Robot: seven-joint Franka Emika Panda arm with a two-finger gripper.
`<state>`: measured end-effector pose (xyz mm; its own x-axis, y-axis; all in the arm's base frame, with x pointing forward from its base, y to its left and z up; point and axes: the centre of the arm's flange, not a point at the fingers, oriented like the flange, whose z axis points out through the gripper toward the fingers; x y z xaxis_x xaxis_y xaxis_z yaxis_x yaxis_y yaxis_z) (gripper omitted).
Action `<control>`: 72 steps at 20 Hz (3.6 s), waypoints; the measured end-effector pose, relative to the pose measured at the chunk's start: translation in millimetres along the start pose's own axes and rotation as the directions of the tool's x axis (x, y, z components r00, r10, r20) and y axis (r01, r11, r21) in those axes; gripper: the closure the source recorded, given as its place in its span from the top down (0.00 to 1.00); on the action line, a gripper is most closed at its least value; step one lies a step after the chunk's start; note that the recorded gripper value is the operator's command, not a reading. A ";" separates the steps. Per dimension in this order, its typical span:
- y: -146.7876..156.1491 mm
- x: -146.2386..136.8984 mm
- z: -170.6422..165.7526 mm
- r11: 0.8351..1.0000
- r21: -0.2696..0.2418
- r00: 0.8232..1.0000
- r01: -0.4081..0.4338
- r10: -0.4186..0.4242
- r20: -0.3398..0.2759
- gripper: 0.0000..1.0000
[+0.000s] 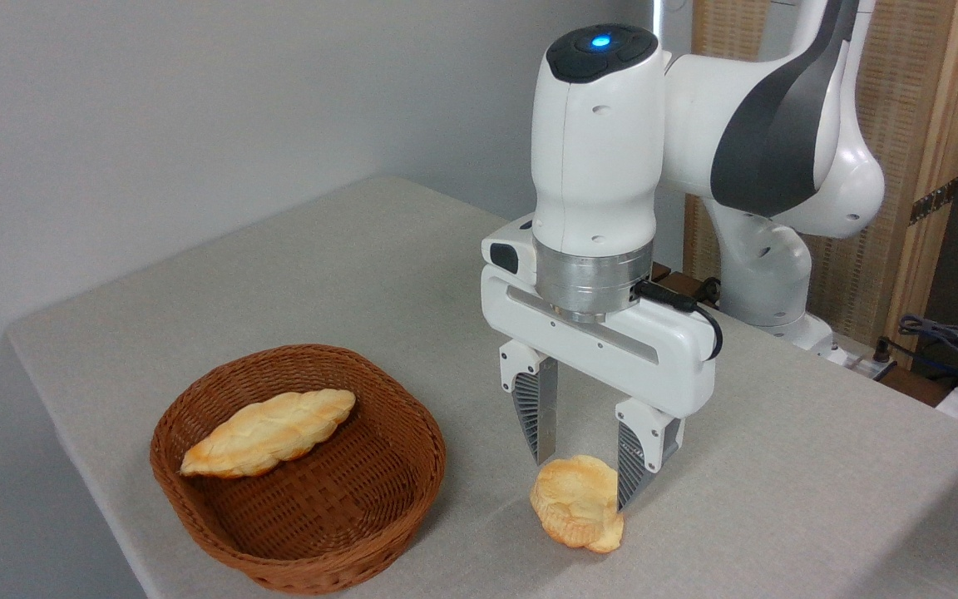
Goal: Put bread into the basket
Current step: 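Close the gripper fingers around the round golden bun, then lift the bun and carry it over the wicker basket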
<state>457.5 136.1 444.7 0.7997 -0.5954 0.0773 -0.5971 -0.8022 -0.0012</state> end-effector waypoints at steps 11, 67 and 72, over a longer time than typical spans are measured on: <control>-4.8 -6.5 2.8 1.000 -0.007 1.000 -0.004 0.004 0.000 1.00; 46.4 89.5 -116.1 0.979 -0.007 0.978 -0.204 0.203 -0.042 0.11; 97.8 179.0 -113.4 0.982 0.015 0.981 -0.191 0.191 -0.017 0.11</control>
<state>535.2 -43.8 571.4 0.6698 -0.7368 0.0924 -0.7377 -0.6744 -0.0306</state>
